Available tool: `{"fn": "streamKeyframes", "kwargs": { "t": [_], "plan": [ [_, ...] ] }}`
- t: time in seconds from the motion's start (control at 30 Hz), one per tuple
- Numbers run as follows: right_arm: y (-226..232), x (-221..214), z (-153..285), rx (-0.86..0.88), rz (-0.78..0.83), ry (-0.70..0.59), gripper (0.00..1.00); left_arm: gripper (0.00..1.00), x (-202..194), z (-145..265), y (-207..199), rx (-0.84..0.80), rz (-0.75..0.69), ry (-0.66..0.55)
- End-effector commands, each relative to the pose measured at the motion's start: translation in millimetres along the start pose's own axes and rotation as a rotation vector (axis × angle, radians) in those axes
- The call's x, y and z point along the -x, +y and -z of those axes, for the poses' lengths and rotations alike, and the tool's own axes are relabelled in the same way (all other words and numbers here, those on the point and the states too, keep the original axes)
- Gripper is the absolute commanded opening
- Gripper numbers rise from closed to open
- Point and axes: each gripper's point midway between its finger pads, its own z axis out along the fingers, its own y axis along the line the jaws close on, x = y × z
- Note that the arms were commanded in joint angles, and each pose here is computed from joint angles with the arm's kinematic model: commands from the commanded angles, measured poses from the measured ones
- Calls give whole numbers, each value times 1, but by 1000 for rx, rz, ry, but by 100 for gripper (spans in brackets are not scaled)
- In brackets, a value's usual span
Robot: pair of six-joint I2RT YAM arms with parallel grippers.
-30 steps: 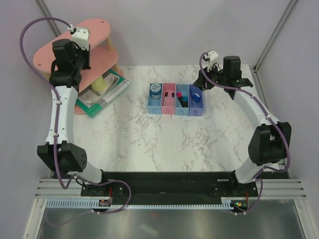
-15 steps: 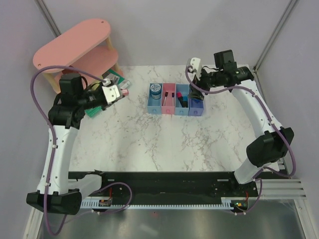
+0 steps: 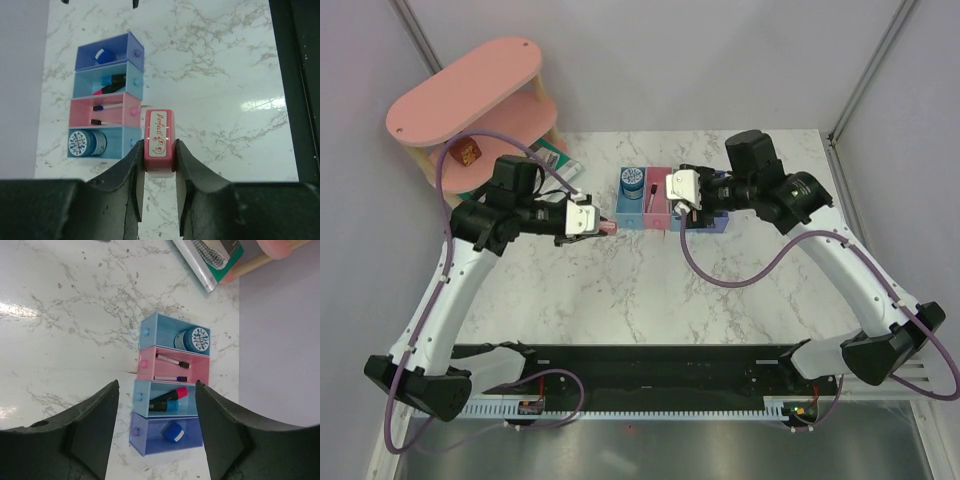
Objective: Sort the stationery into containers
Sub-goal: Pick up the stationery from the corner of the board.
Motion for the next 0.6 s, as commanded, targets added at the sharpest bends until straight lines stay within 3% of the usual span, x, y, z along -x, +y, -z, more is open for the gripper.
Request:
{"fn": "streamKeyframes", "kwargs": {
  "t": [0.0,0.17,0.57],
  "plan": [
    [1,10,-4,-58,107,24,70,2,-12,-6,13,-15,-15,104],
    [15,29,-25,-38,97,21,68,2,-9,-20,23,-40,26,112],
    [7,58,-67,-48,50,-30,65,2,-8,-34,6,-91,10,109]
  ]
}}
